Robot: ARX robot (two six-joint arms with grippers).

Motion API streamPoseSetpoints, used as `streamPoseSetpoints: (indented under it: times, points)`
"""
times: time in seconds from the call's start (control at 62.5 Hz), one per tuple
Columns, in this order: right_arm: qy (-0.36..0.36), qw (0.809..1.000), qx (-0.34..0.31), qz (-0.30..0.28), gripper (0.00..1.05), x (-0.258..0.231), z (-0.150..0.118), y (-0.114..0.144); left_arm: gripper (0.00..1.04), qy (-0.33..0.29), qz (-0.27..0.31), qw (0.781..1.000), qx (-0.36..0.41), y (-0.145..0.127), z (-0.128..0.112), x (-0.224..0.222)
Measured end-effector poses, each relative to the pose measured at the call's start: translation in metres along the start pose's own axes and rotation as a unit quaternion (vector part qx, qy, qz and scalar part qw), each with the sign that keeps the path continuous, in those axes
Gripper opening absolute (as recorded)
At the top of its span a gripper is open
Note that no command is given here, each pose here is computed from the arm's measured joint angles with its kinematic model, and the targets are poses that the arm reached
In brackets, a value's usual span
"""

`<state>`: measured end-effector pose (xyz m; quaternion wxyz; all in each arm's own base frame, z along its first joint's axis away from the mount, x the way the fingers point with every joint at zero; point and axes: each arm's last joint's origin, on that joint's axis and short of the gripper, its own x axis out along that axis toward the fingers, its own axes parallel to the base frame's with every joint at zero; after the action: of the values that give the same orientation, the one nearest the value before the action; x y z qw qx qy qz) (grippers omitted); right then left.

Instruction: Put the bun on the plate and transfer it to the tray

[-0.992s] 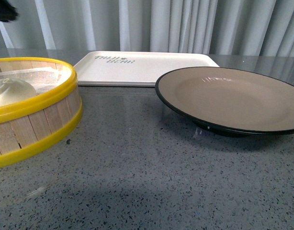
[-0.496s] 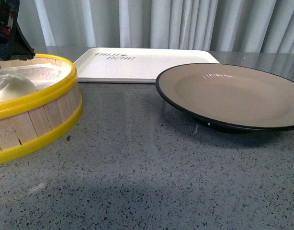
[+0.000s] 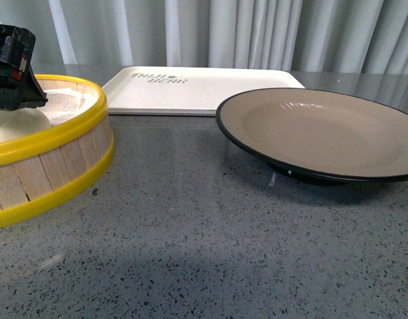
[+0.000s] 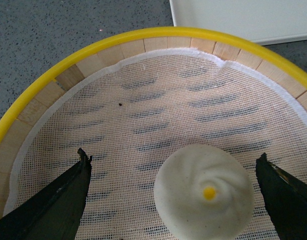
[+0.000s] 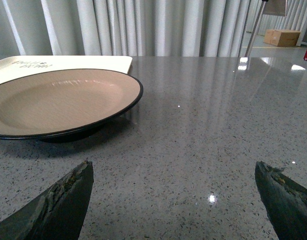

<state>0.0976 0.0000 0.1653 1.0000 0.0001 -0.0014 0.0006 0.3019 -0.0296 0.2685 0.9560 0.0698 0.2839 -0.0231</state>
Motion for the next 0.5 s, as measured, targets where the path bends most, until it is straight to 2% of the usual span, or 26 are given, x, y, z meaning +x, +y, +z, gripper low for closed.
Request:
streamPoseSetpoints:
  times: [0.4, 0.496]
  points:
    - [0.000, 1.000, 0.000, 0.000, 0.96, 0.0000, -0.0001, 0.0000, 0.98, 0.018, 0.003, 1.000, 0.007, 0.0032, -0.0042, 0.0035]
    - [0.000, 1.000, 0.000, 0.000, 0.96, 0.0000, -0.0001, 0.0000, 0.81, 0.020, 0.000, 1.000, 0.008, 0.0025, -0.0045, 0.0039]
